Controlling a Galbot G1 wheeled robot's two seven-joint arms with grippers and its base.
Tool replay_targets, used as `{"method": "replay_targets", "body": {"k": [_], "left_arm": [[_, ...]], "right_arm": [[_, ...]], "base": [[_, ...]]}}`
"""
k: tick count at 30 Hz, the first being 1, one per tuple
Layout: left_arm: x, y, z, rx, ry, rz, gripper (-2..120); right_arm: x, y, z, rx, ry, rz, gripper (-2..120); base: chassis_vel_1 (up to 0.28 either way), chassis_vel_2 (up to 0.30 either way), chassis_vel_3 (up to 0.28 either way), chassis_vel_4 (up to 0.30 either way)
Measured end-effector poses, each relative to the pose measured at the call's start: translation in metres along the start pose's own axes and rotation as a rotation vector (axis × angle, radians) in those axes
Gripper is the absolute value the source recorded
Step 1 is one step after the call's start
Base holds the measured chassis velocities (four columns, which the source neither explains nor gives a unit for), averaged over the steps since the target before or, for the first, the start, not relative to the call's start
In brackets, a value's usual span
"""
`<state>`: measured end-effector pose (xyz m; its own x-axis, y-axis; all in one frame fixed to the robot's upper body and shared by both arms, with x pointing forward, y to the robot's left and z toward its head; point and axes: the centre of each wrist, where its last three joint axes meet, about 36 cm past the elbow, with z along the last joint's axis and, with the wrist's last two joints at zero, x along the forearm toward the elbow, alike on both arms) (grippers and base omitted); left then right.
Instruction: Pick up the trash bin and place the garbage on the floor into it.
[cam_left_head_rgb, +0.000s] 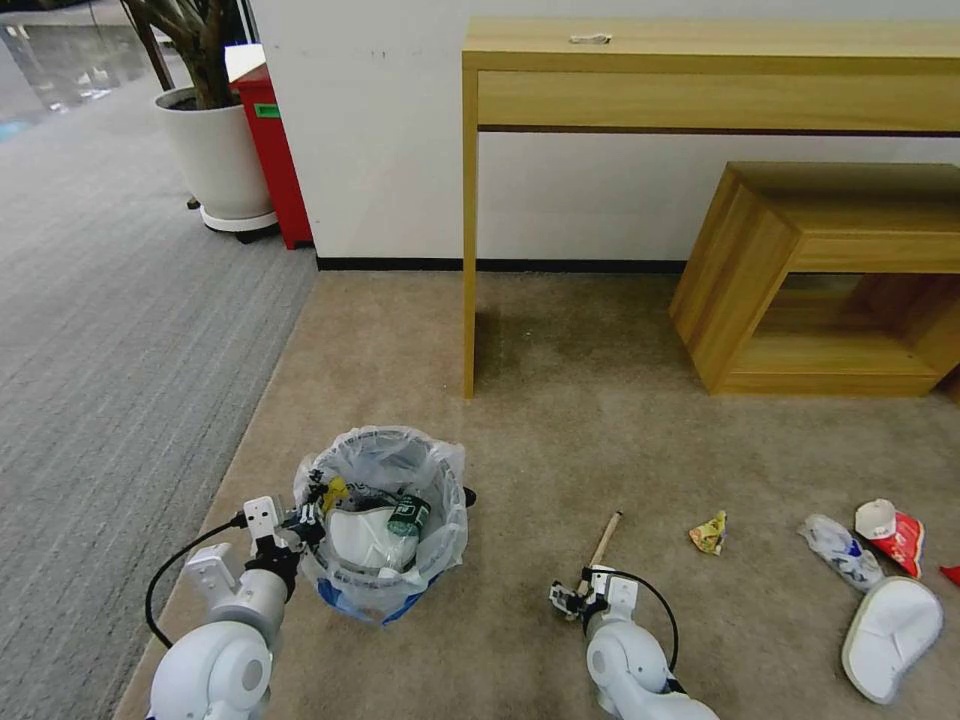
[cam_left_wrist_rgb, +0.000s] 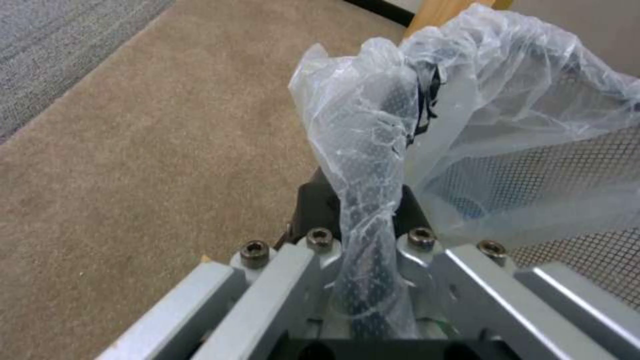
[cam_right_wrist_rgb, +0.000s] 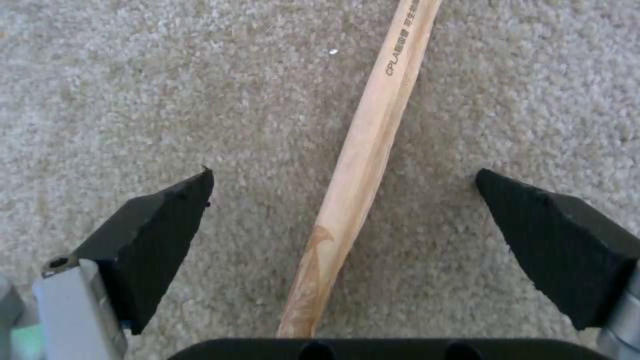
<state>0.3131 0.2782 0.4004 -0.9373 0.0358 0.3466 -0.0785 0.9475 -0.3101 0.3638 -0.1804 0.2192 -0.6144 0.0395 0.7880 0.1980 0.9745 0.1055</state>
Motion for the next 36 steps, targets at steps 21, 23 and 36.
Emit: {"method": "replay_targets", "body": {"k": [21,23,36], "left_arm": [[-0.001,0.001,-0.002,0.001,-0.007,0.0,3],[-0.001,0.002,-0.002,0.002,-0.006,0.0,3],[-0.001,0.001,-0.001,0.005,-0.008,0.001,3]], "right_arm": [[-0.001,0.002,0.007,0.017,-0.007,0.002,99],[0.0,0.002,0.008,0.019,-0.006,-0.001,99],[0.009,0.008,0.019,0.045,-0.005,-0.012,99]], "base": [[0.0,0.0,0.0,0.0],[0.0,0.0,0.0,0.0],[0.0,0.0,0.0,0.0]]}}
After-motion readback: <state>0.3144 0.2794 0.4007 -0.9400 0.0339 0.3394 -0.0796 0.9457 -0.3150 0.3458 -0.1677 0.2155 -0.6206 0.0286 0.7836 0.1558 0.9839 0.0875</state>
